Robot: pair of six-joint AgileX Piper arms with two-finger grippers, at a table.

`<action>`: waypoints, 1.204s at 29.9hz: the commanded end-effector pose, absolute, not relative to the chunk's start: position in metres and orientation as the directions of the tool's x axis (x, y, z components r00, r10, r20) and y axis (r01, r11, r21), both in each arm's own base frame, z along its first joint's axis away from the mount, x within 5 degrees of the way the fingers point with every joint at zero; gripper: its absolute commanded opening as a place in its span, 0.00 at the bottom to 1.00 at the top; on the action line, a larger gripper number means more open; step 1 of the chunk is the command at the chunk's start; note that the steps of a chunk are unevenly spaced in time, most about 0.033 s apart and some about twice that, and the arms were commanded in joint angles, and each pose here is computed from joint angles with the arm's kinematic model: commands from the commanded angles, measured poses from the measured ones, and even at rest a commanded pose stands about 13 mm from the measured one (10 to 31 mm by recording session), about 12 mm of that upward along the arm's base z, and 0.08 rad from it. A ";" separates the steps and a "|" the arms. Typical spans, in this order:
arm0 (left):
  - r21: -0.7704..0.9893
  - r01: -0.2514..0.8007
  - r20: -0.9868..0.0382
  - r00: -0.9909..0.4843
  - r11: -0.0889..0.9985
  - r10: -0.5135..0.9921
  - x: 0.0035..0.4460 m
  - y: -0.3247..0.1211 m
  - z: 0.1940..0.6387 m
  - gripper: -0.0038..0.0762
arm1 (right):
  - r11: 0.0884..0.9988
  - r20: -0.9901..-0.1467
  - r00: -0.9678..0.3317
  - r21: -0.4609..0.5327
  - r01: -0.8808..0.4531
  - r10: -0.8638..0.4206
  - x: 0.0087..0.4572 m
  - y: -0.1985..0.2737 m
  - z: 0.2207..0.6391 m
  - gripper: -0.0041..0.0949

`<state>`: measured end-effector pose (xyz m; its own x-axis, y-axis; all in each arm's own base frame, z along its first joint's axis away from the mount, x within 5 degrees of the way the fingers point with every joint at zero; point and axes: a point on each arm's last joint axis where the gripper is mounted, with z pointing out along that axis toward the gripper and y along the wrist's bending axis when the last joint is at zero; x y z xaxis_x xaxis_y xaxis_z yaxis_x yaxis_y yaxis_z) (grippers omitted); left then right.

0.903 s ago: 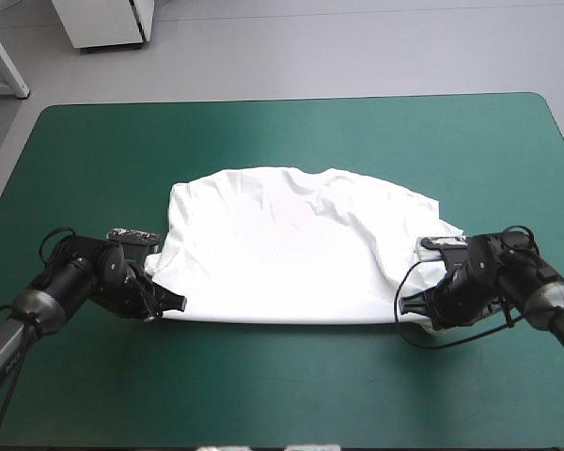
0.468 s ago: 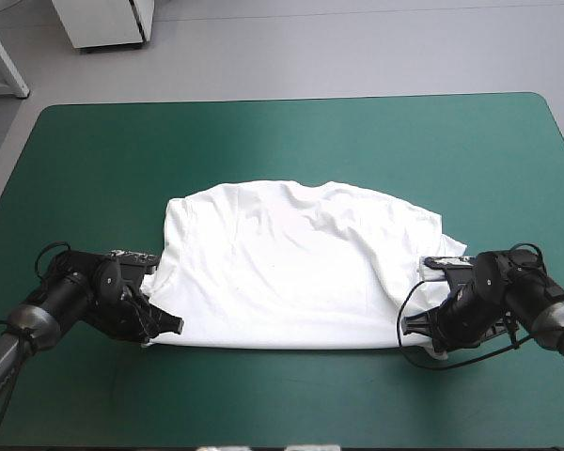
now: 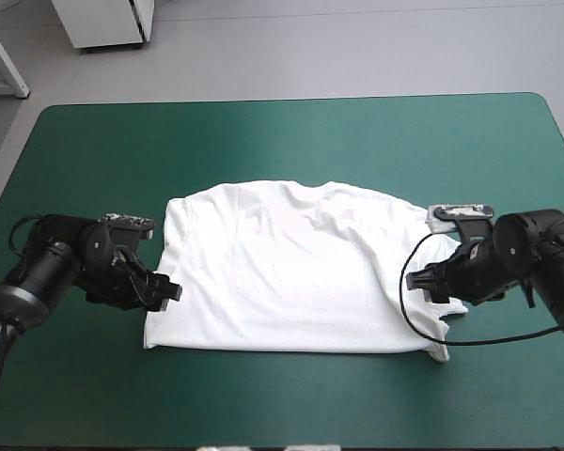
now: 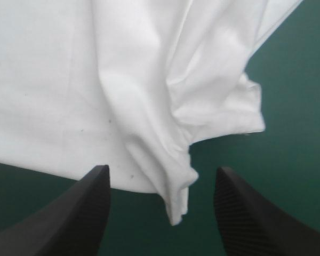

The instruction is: Fold the cloth

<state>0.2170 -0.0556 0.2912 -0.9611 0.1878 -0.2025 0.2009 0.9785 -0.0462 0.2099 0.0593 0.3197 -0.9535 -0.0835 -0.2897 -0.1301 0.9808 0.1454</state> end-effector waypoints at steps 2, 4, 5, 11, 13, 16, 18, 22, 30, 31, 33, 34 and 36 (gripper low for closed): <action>-0.031 0.212 -0.316 -0.929 0.977 0.192 0.220 -0.056 0.325 0.62 | 0.993 -0.378 -0.921 0.026 -0.117 -0.099 0.207 0.046 0.353 0.61; -0.021 0.213 -0.328 -0.925 0.977 0.194 0.222 -0.055 0.328 0.59 | 0.996 -0.382 -0.921 0.010 -0.090 -0.079 0.208 0.043 0.354 0.61; -0.021 0.213 -0.329 -0.924 0.977 0.194 0.222 -0.055 0.328 0.58 | 0.997 -0.380 -0.923 0.014 -0.071 -0.061 0.208 0.040 0.353 0.61; -0.021 0.213 -0.329 -0.924 0.977 0.194 0.222 -0.055 0.328 0.55 | 0.999 -0.390 -0.920 0.020 0.043 0.047 0.230 0.008 0.342 0.61; -0.022 0.213 -0.334 -0.923 0.977 0.194 0.222 -0.055 0.329 0.55 | 0.996 -0.392 -0.916 0.049 0.074 0.087 0.239 0.001 0.337 0.60; -0.022 0.213 -0.340 -0.920 0.977 0.193 0.223 -0.056 0.329 0.55 | 0.993 -0.390 -0.914 0.074 0.092 0.114 0.254 -0.004 0.326 0.57; -0.022 0.213 -0.348 -0.918 0.977 0.192 0.223 -0.056 0.329 0.55 | 0.993 -0.379 -0.919 0.085 0.078 0.105 0.264 -0.003 0.318 0.57; -0.022 0.213 -0.352 -0.916 0.977 0.192 0.224 -0.056 0.329 0.55 | 0.991 -0.352 -0.929 0.103 0.082 0.113 0.285 -0.002 0.297 0.57; -0.024 0.209 -0.366 -0.912 0.978 0.186 0.225 -0.056 0.330 0.55 | 0.994 -0.350 -0.931 0.070 0.080 0.100 0.333 -0.007 0.287 0.56; -0.024 0.209 -0.368 -0.911 0.978 0.186 0.225 -0.056 0.330 0.55 | 0.994 -0.345 -0.933 0.070 0.081 0.100 0.338 -0.007 0.284 0.56; -0.024 0.209 -0.375 -0.908 0.978 0.185 0.226 -0.056 0.330 0.55 | 0.994 -0.326 -0.940 0.071 0.082 0.101 0.350 -0.007 0.278 0.56; -0.024 0.209 -0.375 -0.908 0.978 0.185 0.226 -0.056 0.330 0.55 | 0.994 -0.316 -0.943 0.070 0.082 0.100 0.353 -0.007 0.274 0.56; -0.024 0.209 -0.375 -0.908 0.978 0.185 0.226 -0.056 0.330 0.55 | 0.994 -0.292 -0.951 0.071 0.084 0.101 0.360 -0.007 0.266 0.56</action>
<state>0.2269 -0.0553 0.3136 -0.9348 0.1962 -0.2960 0.2106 0.9774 -0.0173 0.3535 -0.0036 0.2527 -0.9646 0.1000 -0.2442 0.0843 0.9937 0.0740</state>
